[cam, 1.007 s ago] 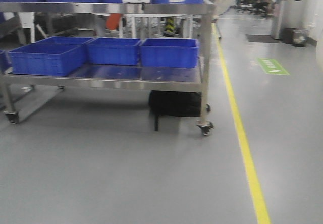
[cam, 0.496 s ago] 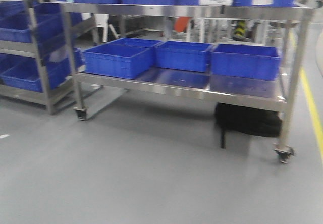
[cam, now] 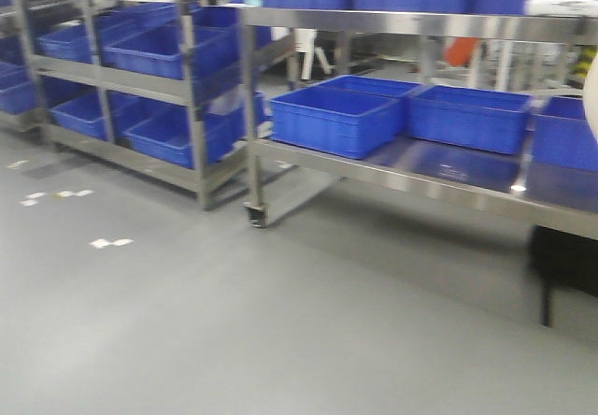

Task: Move white bin to right shelf second layer
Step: 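Drive along the yellow floor line past the crate carts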

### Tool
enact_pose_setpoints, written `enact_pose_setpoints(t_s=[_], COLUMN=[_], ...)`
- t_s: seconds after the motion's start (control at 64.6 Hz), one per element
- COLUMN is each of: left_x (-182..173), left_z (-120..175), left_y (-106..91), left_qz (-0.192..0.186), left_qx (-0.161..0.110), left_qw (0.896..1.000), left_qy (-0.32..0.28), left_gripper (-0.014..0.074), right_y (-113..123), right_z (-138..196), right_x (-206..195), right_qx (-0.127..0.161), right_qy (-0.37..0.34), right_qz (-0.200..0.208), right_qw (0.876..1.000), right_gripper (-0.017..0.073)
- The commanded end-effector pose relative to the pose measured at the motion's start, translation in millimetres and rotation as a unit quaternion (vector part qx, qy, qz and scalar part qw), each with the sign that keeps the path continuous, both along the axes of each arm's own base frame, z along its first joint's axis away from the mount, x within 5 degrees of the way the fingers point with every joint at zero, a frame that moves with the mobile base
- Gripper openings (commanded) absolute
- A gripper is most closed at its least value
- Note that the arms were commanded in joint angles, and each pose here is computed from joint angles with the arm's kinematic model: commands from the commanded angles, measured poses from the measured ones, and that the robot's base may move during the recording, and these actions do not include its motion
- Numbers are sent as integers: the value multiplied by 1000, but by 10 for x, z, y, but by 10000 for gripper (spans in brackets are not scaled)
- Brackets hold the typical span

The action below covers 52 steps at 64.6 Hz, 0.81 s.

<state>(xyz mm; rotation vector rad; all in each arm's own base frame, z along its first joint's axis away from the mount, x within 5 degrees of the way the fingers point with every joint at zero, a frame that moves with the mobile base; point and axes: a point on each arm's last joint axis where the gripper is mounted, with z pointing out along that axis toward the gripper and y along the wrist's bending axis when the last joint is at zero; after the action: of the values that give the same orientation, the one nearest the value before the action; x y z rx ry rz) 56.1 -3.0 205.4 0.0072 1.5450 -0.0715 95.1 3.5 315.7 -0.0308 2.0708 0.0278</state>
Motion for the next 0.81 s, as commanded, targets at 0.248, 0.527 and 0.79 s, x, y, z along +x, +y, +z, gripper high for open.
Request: enact_pose_setpoints(t_s=[0.248,0.527,0.79], left_x=[-4,-4,-4], left_z=[-9,-9,-9], left_y=[3,3,3], left_qz=[0,0,0], left_qx=[-7,-7,-7], left_qw=[999,999,999], left_qy=[-35,-35,-35], left_gripper=[85,85,85], right_y=[-2,-2,-2], right_z=[169,169,169], right_x=[30,30,30], right_qx=[4,4,4], right_qy=[-59,-59,-59], right_qz=[-2,-2,-2], right_qw=[998,998,998], right_gripper=[55,55,55])
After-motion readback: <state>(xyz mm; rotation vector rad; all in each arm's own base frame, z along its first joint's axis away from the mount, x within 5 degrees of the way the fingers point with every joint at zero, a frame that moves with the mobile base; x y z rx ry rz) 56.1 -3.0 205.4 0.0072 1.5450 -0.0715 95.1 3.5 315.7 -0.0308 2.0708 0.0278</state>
